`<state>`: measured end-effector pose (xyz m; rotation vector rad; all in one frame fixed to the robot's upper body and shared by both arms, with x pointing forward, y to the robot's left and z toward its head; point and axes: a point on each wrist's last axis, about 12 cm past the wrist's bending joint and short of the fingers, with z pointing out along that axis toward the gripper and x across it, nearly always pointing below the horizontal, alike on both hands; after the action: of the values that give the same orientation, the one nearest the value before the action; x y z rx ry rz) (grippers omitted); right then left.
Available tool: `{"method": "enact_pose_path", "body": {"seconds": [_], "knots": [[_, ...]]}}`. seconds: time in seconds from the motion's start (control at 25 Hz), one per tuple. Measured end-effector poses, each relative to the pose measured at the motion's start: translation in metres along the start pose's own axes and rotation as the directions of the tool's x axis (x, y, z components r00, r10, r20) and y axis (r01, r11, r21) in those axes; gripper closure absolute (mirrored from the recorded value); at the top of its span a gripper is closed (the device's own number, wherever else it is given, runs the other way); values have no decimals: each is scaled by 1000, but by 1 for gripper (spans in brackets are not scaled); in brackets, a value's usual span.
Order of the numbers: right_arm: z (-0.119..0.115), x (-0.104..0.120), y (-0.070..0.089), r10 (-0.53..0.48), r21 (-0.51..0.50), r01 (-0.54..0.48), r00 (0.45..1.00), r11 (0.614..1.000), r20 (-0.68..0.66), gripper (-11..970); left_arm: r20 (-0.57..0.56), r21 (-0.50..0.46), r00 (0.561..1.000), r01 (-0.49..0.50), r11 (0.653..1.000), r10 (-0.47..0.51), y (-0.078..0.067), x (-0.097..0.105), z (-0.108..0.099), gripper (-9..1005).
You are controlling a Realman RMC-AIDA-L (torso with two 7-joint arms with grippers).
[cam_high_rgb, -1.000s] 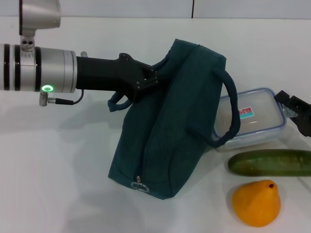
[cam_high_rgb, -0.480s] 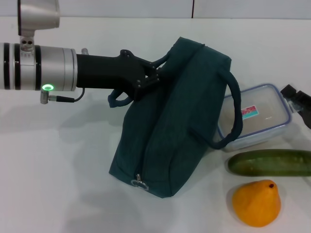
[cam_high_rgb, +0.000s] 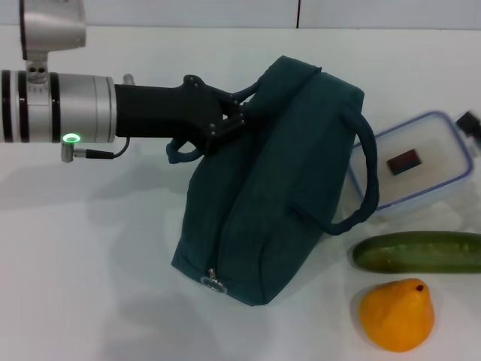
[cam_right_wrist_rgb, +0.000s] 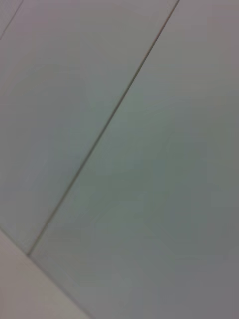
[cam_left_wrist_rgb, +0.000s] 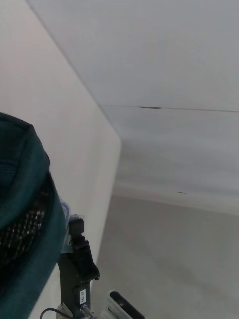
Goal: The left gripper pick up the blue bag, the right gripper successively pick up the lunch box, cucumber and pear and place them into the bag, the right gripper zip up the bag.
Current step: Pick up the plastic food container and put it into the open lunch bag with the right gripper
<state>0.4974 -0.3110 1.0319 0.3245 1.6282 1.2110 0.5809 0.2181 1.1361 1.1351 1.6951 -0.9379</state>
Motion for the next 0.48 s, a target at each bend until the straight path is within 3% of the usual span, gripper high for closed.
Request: {"method": "enact_pose_path", "body": {"seconds": [0.2,0.48], "knots": [[-7,-20,7,-77,-52,80,996,995,52,862,61,-20,997,-48,999,49,-2,1,-6,952],[-6,-38,25,-114,-201,133,988,971,103,862,69,-17,996,-62,998,63,-3,-2,-8,951]]}}
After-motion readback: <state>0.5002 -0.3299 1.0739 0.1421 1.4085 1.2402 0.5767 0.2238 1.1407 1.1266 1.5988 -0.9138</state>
